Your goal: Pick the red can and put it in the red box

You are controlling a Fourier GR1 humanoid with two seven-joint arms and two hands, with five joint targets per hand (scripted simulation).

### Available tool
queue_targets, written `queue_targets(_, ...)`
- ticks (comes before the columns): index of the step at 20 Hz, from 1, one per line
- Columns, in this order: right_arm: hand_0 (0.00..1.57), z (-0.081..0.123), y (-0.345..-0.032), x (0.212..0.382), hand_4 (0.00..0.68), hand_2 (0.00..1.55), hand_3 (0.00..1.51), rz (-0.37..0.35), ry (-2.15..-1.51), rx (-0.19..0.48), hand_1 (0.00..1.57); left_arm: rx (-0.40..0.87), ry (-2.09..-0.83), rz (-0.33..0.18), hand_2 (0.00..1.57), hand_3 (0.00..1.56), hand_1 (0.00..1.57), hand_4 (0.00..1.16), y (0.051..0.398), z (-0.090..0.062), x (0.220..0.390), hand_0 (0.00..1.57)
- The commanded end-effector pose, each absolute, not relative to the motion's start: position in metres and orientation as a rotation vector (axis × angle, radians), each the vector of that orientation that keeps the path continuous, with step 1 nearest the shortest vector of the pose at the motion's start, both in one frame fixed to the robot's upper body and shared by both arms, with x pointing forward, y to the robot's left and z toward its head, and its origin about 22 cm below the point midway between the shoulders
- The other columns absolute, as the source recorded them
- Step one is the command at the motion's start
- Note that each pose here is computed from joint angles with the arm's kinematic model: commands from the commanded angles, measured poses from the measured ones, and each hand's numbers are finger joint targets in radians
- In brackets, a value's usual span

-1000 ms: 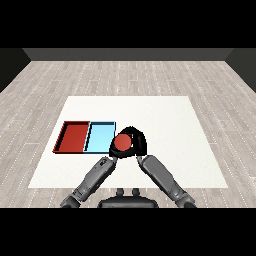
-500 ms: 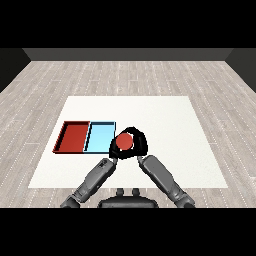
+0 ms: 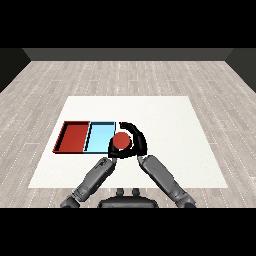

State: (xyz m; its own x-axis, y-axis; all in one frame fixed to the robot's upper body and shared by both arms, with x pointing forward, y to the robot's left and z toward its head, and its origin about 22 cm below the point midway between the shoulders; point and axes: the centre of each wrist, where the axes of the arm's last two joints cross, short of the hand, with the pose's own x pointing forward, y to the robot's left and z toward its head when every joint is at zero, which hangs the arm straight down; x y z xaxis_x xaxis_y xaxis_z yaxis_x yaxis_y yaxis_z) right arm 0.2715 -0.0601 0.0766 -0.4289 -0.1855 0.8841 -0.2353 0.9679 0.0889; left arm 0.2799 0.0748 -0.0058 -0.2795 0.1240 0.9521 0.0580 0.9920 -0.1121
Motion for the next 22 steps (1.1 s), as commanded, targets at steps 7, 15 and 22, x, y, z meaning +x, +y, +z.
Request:
queue_targets(7, 0.0, 0.07, -0.068, 0.275, 0.0, 0.0, 0.0, 0.055, -2.004, 0.245, 0.0, -0.117, -1.884, 0.07, 1.57, 1.5, 1.57, 1.13, 0.063, -0.012, 0.279, 1.57)
queue_targets(15, 0.0, 0.071, -0.077, 0.284, 0.0, 0.0, 0.0, 0.002, -1.968, 0.294, 0.0, -0.051, -1.882, 0.072, 1.57, 1.48, 1.57, 1.13, 0.071, 0.013, 0.288, 1.57)
queue_targets(22, 0.0, 0.09, -0.118, 0.259, 0.0, 0.0, 0.0, -0.042, -2.044, 0.294, 0.0, -0.028, -1.898, 0.118, 1.56, 1.47, 1.57, 1.13, 0.08, 0.034, 0.296, 1.57)
